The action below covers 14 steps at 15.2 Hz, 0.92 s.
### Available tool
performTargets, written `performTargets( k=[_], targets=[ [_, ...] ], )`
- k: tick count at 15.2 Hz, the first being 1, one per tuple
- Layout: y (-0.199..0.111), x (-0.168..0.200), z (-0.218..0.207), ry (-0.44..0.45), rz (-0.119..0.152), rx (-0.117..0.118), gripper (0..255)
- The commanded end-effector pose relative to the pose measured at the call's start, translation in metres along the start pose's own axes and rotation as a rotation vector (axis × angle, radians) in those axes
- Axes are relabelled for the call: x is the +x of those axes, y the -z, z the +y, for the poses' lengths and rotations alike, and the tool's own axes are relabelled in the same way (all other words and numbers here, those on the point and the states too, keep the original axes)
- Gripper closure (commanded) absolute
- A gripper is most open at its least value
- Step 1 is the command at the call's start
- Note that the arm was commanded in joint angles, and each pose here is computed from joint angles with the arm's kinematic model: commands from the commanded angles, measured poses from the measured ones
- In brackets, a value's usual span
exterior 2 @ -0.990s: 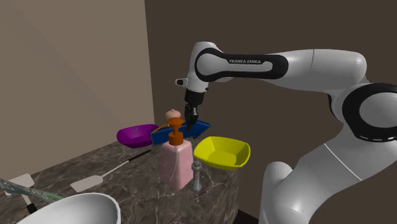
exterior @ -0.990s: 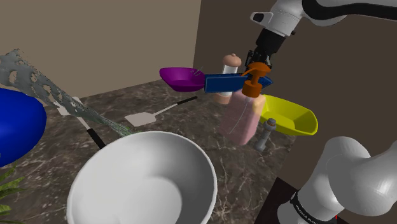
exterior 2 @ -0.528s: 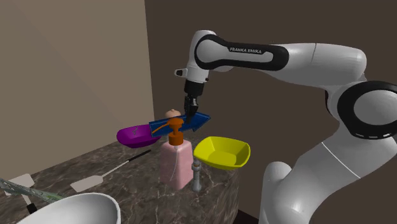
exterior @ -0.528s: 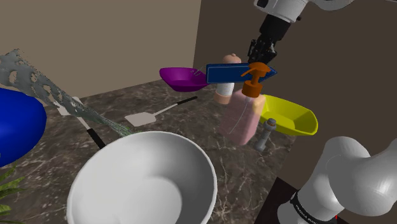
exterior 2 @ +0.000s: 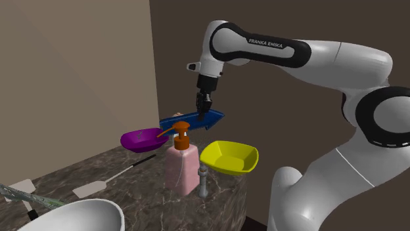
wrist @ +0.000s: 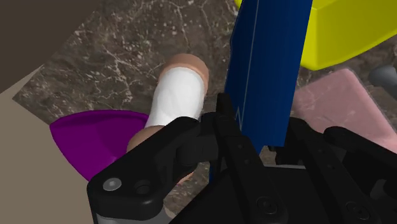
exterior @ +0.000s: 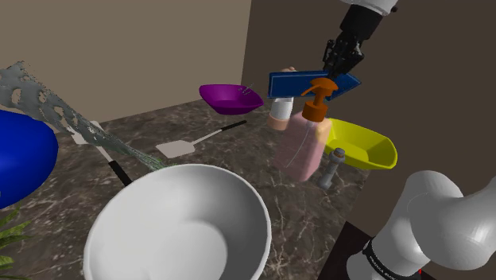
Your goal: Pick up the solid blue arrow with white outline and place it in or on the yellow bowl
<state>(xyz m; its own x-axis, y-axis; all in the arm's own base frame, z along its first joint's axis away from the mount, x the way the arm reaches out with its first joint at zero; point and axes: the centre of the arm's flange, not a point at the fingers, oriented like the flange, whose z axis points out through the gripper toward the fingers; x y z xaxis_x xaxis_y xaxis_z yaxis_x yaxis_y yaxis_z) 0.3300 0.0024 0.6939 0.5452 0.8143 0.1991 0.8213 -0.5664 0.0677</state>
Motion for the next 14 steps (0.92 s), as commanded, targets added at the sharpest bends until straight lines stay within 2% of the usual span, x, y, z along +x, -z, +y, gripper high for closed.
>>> performTargets(
  k=[1, 9, 14],
  targets=[
    [0.01, -0.019, -0.014, 0.0, 0.0, 0.0, 255],
    [0.045, -0.105, -0.072, 0.0, 0.0, 0.0, 255],
    [0.02, -0.11, -0.074, 0.0, 0.0, 0.0, 255]
  ],
)
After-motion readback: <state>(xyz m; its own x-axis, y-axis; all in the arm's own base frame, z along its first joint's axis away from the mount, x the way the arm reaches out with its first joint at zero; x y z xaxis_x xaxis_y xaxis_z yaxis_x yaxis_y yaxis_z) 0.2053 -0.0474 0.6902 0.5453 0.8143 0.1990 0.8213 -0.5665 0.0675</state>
